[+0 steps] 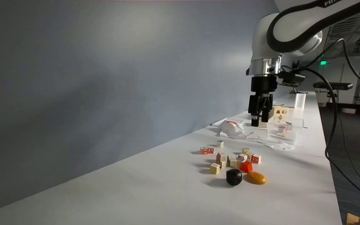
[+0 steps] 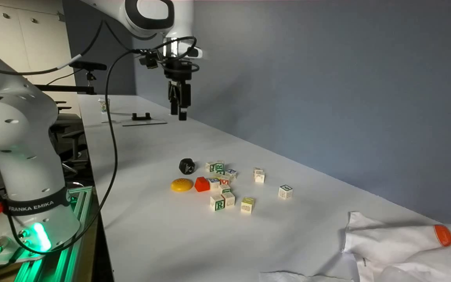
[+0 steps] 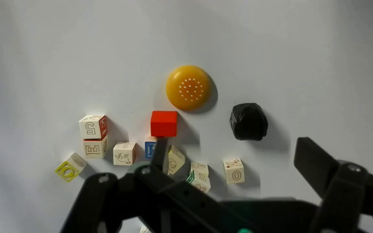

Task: Pick up the cube with an R on the right and put it on top of the cube with an R on the left

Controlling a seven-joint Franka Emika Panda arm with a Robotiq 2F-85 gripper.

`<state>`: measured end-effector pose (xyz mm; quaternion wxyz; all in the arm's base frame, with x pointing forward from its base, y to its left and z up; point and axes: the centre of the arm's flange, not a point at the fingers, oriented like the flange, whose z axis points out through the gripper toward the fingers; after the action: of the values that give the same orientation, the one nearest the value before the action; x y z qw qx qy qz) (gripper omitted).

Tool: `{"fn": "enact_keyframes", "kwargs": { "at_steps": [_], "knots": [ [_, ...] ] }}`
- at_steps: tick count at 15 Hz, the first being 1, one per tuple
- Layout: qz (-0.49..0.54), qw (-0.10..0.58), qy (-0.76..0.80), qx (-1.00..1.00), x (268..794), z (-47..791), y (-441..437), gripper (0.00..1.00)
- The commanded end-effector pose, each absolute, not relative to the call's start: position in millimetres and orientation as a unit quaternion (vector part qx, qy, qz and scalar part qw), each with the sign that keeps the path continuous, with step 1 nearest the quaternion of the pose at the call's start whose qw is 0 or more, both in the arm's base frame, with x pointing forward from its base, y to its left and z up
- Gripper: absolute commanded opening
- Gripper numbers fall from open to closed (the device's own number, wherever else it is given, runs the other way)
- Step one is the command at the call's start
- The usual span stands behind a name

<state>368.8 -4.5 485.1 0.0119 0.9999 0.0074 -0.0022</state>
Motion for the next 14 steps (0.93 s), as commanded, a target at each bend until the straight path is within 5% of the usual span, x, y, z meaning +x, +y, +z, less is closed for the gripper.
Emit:
{"fn": "enact_keyframes", "kwargs": {
  "at_steps": [1,14],
  "knots": [
    [-0.002,0.012,0.007,1.000,368.8,485.1,-4.5,1.00],
    [-0.002,0.003,0.045,0.999,392.0,428.2,-82.1,1.00]
  ]
}}
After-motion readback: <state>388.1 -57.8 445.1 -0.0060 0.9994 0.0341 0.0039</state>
